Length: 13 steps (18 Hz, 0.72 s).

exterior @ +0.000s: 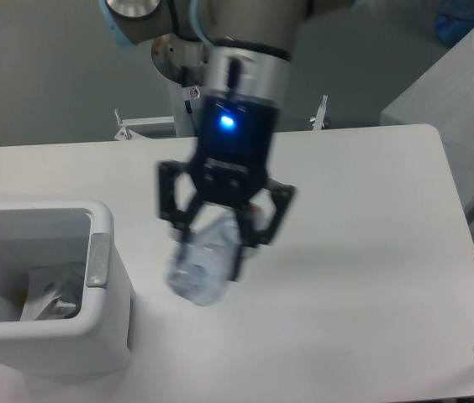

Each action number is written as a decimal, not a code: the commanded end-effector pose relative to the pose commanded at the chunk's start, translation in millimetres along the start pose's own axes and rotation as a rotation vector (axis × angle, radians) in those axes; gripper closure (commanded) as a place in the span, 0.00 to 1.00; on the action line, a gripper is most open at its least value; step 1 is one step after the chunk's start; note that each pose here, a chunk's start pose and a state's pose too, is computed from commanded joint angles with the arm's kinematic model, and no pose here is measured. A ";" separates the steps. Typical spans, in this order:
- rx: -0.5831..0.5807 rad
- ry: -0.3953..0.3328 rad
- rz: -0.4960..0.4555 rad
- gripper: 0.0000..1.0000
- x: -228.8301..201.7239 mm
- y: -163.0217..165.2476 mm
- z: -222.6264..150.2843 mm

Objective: Place the trash in the trash can
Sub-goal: 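Lift the bottle and carry it over the trash bin, then lower the bottle into the bin and release it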

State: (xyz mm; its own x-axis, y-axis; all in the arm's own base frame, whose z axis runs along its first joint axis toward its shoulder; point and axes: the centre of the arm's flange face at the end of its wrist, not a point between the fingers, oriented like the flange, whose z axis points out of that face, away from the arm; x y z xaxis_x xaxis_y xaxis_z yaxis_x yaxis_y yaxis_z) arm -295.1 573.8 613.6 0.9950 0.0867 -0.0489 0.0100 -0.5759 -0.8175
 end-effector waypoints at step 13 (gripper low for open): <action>0.014 0.203 0.049 0.37 131.9 -36.2 50.8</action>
State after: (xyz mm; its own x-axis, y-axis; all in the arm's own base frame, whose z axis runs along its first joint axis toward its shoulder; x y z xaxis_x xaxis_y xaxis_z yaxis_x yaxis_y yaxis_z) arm -169.3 647.4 607.6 0.9938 -0.1077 0.0267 -0.0389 -0.5635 -0.8252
